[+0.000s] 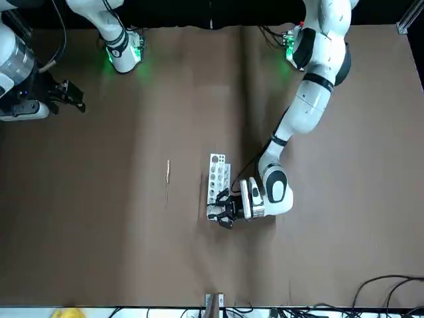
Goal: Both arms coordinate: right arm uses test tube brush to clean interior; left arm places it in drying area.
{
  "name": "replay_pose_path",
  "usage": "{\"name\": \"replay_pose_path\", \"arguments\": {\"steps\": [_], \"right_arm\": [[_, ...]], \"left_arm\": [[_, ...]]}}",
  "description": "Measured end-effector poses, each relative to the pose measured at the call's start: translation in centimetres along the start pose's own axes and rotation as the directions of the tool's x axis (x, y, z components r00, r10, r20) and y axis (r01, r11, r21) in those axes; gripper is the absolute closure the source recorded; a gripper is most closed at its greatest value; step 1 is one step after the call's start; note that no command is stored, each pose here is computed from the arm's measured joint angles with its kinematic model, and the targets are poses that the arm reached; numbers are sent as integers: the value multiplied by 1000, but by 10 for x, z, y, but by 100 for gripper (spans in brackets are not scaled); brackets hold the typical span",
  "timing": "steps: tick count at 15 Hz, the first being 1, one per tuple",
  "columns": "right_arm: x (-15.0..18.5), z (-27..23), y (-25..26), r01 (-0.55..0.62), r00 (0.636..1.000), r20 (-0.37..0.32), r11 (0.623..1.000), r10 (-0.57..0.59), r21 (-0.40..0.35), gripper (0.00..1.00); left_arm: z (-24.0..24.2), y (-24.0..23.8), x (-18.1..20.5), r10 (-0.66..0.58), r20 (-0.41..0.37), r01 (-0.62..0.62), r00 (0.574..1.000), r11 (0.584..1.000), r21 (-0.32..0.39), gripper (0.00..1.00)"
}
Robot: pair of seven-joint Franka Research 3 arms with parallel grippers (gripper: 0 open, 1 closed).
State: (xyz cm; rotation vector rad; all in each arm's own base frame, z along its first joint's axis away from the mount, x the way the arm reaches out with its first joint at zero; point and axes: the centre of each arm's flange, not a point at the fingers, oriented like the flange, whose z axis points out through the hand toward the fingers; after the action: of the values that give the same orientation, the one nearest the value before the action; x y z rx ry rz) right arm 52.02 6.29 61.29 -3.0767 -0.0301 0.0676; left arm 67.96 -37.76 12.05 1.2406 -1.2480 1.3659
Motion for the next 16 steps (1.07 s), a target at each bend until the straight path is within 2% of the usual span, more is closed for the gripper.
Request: {"name": "replay_pose_path", "arguments": {"steps": [3, 9, 16], "right_arm": [[0, -1, 5, 21, 1000, -5, 999, -21, -28, 0], [2, -9, 35, -15, 999, -35, 999, 13, -40, 0], [1, -9, 53, -47, 999, -28, 998, 46, -40, 0]], "left_arm": [[0, 0, 0, 0, 1, 0, 1000, 1000, 1, 65], [0, 0, -1, 0, 3, 0, 1000, 1000, 2, 71], [-2, -1, -1, 3, 7, -3, 1000, 1000, 1, 76]]}}
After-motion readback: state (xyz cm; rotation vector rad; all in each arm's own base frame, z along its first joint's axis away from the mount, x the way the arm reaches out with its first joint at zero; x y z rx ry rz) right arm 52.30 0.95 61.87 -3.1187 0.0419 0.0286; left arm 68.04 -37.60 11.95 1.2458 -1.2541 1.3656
